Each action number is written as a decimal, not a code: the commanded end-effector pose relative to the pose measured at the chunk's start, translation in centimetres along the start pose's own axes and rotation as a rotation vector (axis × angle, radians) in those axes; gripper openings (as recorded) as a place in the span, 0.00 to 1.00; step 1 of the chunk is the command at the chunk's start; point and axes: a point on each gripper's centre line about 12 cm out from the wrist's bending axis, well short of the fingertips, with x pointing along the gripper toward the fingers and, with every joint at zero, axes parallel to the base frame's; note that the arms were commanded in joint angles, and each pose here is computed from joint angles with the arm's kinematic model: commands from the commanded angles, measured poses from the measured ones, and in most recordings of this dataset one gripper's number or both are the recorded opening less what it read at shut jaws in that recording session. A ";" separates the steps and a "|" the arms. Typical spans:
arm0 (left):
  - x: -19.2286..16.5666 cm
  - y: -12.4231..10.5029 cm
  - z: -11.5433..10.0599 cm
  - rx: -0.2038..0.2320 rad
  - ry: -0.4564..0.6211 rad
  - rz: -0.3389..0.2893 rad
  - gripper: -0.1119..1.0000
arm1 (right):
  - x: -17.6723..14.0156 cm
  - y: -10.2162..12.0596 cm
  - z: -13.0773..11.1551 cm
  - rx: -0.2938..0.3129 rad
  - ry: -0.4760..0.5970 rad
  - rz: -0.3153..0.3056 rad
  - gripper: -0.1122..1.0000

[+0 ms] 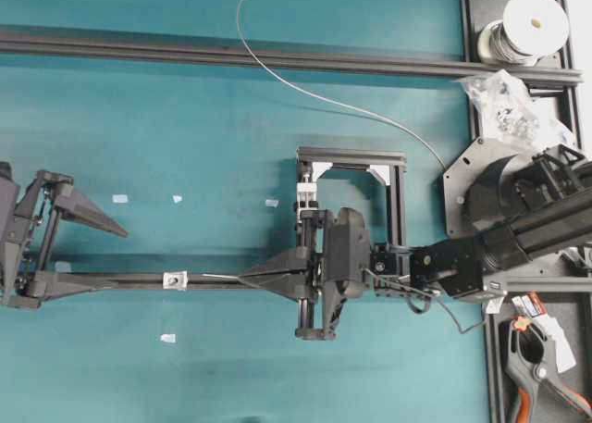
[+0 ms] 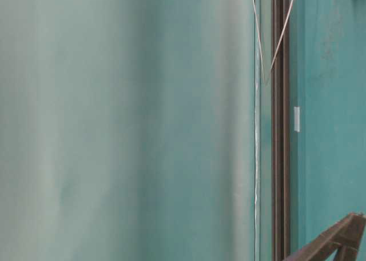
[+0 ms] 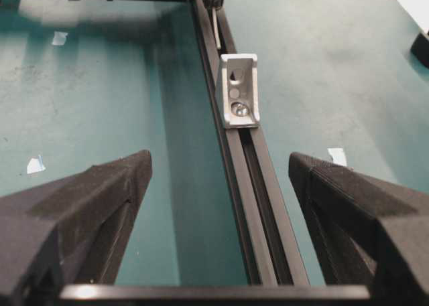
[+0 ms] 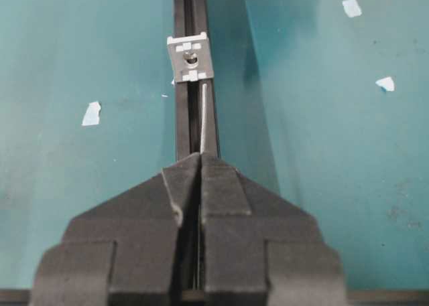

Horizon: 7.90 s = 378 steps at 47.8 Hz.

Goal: Insert the wire through the hole in the metal fitting.

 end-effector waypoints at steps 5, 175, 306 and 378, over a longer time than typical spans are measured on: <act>0.2 -0.2 0.6 -0.002 -0.024 -0.006 0.80 | 0.4 0.6 0.8 0.020 -0.016 0.009 0.09; 2.0 0.3 0.9 -0.008 0.031 0.017 0.80 | 6.0 1.1 2.4 -0.027 -0.079 0.001 0.09; 4.5 -1.8 2.4 -0.075 0.148 -0.024 0.02 | 6.0 0.8 2.1 -0.023 -0.060 -0.005 0.09; 6.2 -1.2 3.6 -0.169 0.219 0.016 0.01 | 6.2 1.0 1.9 -0.007 -0.021 -0.001 0.09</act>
